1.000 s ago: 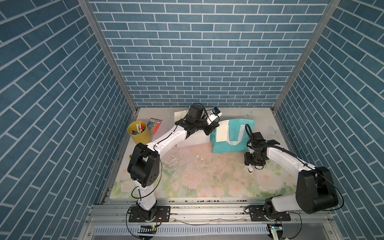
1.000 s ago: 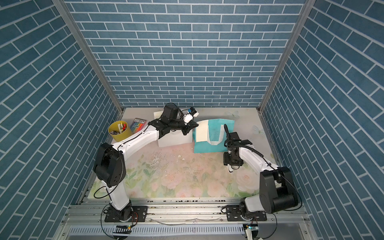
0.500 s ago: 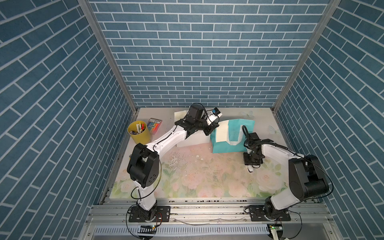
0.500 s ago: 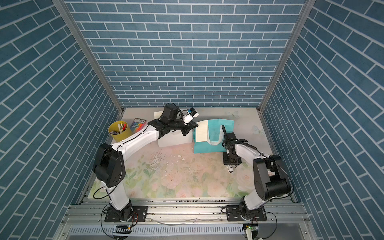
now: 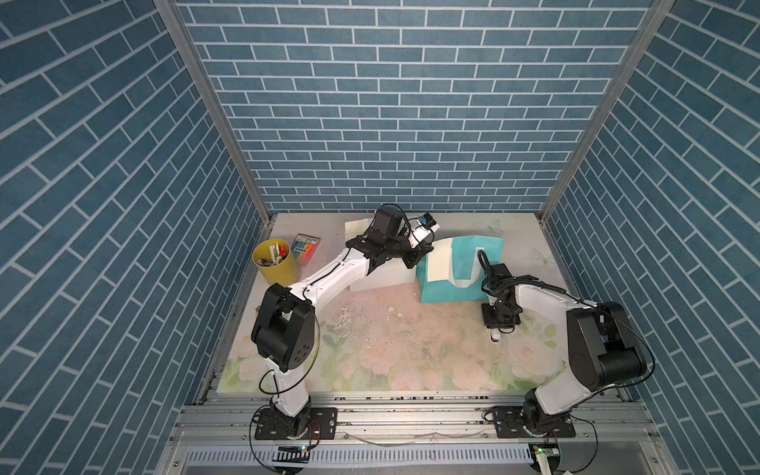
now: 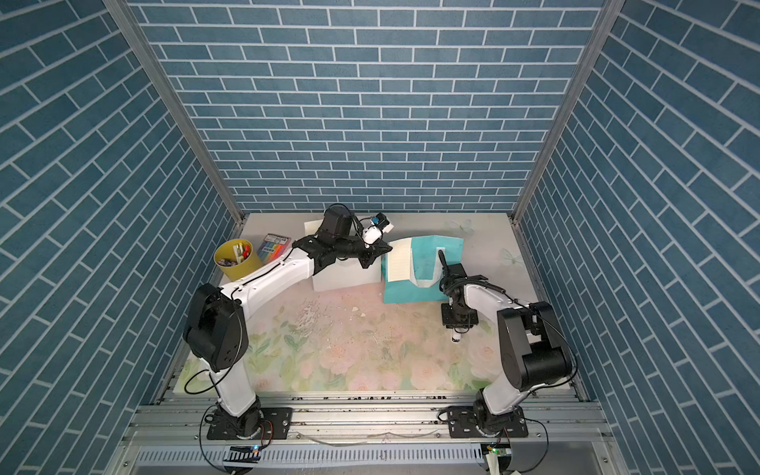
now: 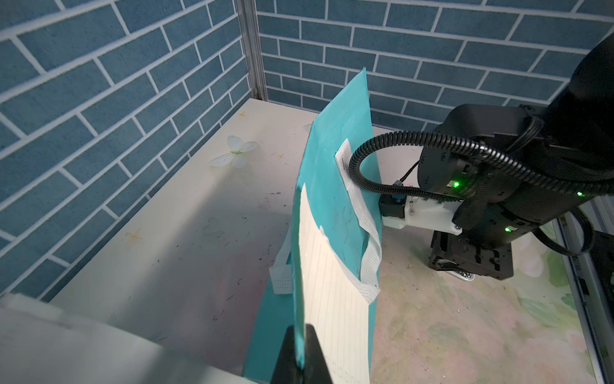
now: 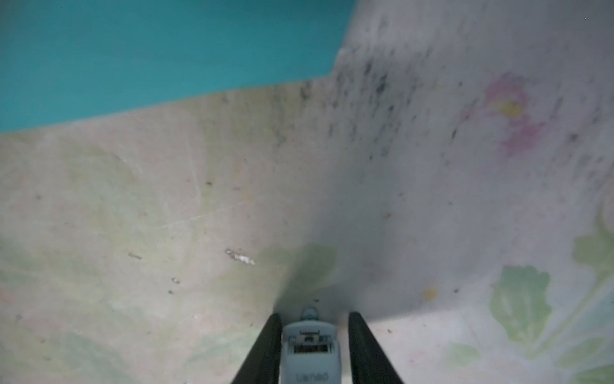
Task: Staple the receipts to the bags
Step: Pick up the stapler from the center of the board.
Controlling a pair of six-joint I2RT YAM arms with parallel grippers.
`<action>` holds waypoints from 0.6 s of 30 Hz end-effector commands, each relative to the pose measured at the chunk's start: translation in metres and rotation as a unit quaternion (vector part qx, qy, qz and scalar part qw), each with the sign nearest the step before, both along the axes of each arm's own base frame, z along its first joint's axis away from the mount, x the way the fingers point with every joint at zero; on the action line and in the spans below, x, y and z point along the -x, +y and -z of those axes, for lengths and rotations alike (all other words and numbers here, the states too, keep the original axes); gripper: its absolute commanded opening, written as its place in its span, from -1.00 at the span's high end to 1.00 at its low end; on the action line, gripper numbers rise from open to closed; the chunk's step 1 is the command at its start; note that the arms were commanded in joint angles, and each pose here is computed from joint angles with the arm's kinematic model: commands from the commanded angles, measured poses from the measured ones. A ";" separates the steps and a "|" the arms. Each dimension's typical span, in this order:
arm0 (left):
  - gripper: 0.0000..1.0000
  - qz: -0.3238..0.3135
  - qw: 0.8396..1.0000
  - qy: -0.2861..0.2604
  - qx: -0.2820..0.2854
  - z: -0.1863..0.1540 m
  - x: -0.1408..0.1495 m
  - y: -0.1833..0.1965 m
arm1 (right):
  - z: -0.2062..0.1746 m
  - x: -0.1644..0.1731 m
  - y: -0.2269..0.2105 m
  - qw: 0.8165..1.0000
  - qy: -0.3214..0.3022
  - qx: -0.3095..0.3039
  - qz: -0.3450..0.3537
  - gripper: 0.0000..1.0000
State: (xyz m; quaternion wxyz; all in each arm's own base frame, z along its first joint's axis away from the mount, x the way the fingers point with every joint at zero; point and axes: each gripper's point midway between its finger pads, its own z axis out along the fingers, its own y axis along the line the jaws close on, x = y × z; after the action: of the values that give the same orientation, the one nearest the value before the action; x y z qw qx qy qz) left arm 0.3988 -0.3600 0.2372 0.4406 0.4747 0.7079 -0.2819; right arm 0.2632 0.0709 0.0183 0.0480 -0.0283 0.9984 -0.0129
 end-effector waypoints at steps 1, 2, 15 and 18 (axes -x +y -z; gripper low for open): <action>1.00 -0.005 1.000 0.003 -0.014 0.000 0.005 0.007 | 0.002 0.004 0.001 1.000 0.009 0.002 0.005 0.20; 1.00 -0.005 1.000 0.003 -0.013 -0.001 0.005 0.007 | 0.002 0.004 0.000 1.000 0.011 0.004 0.007 0.18; 1.00 -0.022 0.999 -0.016 -0.018 -0.007 0.001 0.010 | -0.072 -0.028 0.017 0.987 -0.155 -0.038 -0.027 1.00; 1.00 -0.043 0.998 -0.042 -0.020 -0.011 -0.003 0.013 | -0.133 -0.048 0.032 0.957 -0.275 -0.087 -0.045 1.00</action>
State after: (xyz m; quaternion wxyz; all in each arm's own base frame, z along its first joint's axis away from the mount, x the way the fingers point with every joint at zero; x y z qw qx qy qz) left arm 0.4008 -0.3564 0.2383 0.4505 0.4699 0.7133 -0.2597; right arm 0.2894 0.0899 0.0998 0.2175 -0.0486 0.9742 0.0362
